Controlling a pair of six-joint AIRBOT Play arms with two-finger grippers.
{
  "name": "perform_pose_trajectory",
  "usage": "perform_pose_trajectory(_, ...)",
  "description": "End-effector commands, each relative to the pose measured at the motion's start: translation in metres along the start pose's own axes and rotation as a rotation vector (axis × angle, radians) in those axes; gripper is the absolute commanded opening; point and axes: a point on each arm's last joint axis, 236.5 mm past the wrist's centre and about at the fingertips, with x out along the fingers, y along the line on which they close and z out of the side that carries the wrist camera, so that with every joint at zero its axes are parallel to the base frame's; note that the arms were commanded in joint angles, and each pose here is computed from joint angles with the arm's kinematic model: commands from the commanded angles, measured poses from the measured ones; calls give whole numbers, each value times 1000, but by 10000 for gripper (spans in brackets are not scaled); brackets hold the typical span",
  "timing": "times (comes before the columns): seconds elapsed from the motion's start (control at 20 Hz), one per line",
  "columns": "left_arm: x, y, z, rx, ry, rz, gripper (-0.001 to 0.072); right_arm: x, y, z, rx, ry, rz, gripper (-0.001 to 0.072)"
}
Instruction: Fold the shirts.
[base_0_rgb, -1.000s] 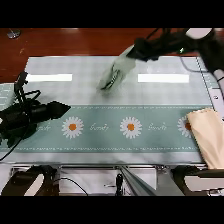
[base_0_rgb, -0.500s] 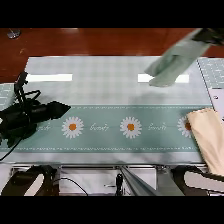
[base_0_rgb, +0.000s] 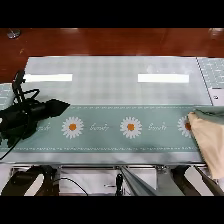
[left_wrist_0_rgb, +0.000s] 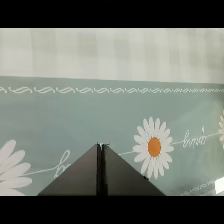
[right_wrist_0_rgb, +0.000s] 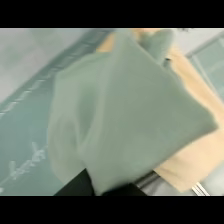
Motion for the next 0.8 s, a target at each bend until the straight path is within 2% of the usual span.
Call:
perform_pose_trajectory(0.0,0,1,9,0,-36,5,20,0,-99,-66,255,33,-295,18)
perform_pose_trajectory(0.1,0,1,9,0,-39,5,20,6,-110,-94,311,35,-322,18)
perform_pose_trajectory(0.15,0,1,9,0,-38,5,20,9,-118,-106,346,43,-358,72)
perform_pose_trajectory(0.2,0,1,9,1,-37,5,20,10,-127,-116,398,51,-407,433)
perform_pose_trajectory(0.25,0,1,7,7,-31,4,20,12,-130,-118,415,55,-423,625)
perform_pose_trajectory(0.3,1,-1,5,37,-24,0,20,16,-129,-113,408,50,-413,632)
perform_pose_trajectory(0.45,4,-2,13,53,-41,-3,20,31,-115,-72,349,-35,-315,630)
perform_pose_trajectory(0.55,4,-5,32,55,-49,-1,20,37,-85,-24,284,-146,-163,604)
perform_pose_trajectory(0.65,4,-21,61,107,-45,-17,20,42,-30,25,217,-260,59,432)
perform_pose_trajectory(0.75,2,-43,93,145,-35,-46,19,43,57,56,65,-317,331,118)
